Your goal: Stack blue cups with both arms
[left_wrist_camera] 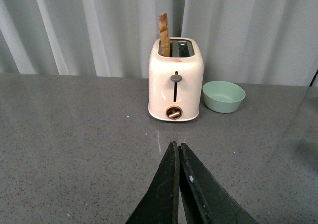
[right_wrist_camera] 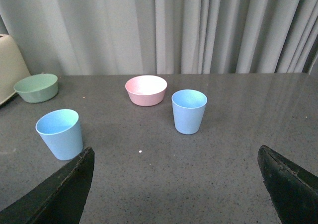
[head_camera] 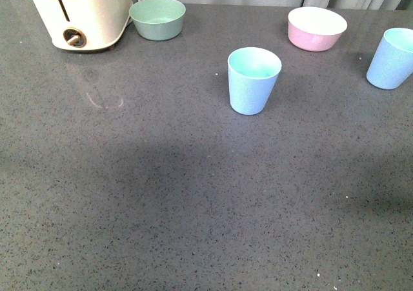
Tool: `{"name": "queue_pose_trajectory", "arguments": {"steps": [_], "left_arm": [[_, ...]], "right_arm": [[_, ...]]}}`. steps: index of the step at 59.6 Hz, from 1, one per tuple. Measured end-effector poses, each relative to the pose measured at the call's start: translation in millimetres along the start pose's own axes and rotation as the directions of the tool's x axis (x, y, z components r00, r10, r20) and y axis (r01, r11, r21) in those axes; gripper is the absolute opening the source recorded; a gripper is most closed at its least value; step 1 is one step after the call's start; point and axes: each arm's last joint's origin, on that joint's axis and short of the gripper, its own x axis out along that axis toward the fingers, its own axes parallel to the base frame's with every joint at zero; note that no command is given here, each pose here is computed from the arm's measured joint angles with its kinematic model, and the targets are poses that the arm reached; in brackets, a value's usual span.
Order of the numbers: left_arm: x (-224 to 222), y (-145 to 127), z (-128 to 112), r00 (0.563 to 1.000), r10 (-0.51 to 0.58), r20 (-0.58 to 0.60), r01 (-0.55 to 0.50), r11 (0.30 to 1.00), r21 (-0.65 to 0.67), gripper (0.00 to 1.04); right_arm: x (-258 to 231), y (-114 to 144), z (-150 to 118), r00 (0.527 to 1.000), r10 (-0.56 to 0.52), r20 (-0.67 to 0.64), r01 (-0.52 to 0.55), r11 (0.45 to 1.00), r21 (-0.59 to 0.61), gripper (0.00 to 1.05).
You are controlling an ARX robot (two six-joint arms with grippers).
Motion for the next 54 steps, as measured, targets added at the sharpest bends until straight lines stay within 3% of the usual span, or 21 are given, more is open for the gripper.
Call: {"name": "queue_pose_trajectory", "arguments": {"steps": [15, 54], "left_arm": [[-13, 0, -11, 1.000, -0.001, 0.008, 0.001, 1.000, 0.000, 0.02], [-32, 0, -8, 1.000, 0.000, 0.022, 0.000, 1.000, 0.002, 0.02]], "right_arm": [[0, 0, 0, 1.000, 0.000, 0.000, 0.000, 1.000, 0.000, 0.96], [0, 0, 0, 1.000, 0.000, 0.000, 0.000, 1.000, 0.000, 0.96]]}}
